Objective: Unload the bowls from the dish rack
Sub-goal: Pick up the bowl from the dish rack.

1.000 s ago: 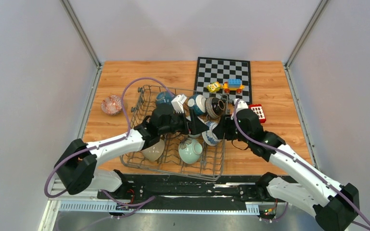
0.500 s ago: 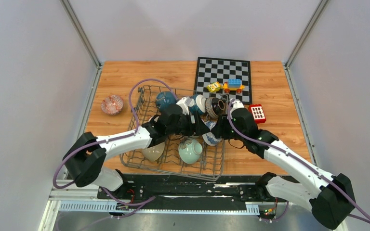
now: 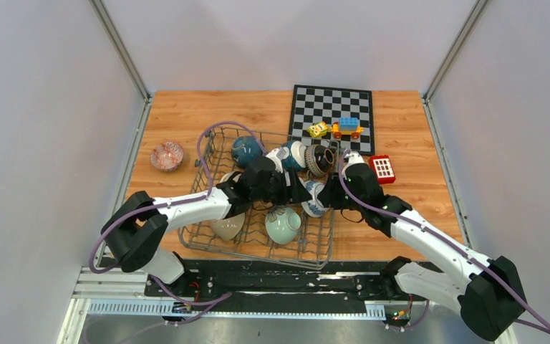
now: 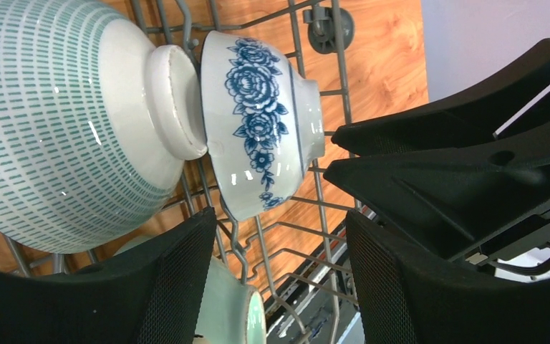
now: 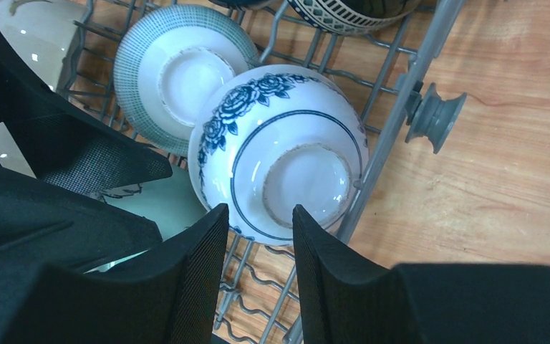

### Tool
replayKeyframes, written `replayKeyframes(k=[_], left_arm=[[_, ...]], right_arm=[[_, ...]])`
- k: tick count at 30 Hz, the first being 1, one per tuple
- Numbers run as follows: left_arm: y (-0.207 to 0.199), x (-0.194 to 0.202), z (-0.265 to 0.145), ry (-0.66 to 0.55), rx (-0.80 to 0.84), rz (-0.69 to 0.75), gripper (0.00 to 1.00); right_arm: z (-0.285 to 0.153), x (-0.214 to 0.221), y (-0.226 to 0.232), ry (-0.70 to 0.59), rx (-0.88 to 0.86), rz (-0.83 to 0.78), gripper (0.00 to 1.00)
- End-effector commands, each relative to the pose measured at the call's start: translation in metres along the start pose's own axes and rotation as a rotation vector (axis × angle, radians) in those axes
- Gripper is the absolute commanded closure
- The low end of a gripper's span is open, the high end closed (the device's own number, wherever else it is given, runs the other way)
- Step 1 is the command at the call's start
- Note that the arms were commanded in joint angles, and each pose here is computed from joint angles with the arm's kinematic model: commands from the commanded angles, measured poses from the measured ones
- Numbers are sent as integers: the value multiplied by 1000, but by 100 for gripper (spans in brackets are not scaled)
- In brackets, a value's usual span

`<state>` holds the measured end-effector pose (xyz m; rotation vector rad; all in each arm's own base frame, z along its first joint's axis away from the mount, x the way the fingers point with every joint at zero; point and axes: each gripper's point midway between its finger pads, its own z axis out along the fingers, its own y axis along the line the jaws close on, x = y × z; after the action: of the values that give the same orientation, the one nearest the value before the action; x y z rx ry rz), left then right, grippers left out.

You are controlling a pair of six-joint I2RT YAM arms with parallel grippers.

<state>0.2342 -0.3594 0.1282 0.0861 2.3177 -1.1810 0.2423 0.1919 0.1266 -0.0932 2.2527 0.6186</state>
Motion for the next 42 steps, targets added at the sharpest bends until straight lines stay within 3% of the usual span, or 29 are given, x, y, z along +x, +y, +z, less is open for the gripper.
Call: replayKeyframes(k=[1,13,42], left_arm=[[-2,4,7,12,10,-22,32],[3,11,19,37,-8,-31,37],[-32,10,30,31,162,-51,69]], right_arm=[[5,4,-5,4,-6,38,59],[7,6,-4,14,-31,54,64],[4,10,-8,26,-63,87,70]])
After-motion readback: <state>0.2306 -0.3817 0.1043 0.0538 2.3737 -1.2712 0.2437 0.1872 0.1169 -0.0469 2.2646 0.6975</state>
